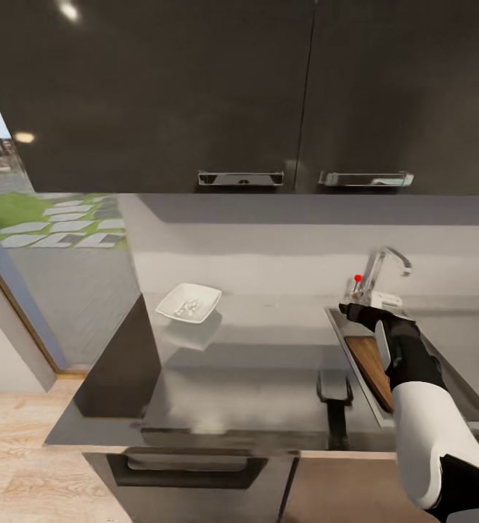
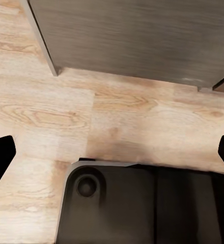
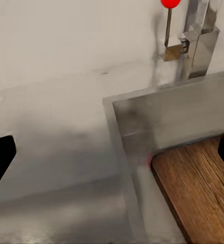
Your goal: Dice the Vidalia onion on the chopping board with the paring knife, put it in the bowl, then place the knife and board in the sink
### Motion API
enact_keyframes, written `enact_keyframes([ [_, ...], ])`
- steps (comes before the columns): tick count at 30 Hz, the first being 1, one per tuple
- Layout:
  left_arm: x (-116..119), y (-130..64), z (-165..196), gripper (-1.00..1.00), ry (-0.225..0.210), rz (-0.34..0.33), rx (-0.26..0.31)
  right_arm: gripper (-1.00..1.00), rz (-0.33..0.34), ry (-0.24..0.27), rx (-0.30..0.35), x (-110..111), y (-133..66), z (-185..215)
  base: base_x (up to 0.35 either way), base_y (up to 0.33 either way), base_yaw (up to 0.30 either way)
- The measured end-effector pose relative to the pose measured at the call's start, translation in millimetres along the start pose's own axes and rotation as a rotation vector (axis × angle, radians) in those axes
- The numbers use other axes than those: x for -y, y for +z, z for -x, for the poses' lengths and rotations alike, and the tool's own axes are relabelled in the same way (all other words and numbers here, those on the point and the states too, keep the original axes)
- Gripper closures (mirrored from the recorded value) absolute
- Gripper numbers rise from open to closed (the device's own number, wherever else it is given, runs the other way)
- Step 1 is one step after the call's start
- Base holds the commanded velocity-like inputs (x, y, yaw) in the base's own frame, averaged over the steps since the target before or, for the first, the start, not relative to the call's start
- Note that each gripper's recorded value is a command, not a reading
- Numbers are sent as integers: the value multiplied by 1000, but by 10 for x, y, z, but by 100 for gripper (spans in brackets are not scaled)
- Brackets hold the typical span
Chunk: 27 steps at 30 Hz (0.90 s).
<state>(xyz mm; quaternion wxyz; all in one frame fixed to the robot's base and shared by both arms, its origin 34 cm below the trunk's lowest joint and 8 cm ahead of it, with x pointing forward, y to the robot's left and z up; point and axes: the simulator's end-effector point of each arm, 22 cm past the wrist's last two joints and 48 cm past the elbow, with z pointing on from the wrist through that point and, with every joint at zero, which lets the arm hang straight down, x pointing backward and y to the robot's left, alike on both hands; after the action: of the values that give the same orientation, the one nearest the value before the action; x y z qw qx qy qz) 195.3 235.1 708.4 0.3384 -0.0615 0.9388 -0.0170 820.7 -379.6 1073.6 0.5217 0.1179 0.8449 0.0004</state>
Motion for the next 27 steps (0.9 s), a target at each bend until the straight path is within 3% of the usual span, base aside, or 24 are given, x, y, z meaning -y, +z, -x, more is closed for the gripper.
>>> enact_keyframes([
  [27, 0, 0, 1, -100, 0, 0, 0, -100, 11, -38, 7, -34, 6, -148, -344, 0, 0],
])
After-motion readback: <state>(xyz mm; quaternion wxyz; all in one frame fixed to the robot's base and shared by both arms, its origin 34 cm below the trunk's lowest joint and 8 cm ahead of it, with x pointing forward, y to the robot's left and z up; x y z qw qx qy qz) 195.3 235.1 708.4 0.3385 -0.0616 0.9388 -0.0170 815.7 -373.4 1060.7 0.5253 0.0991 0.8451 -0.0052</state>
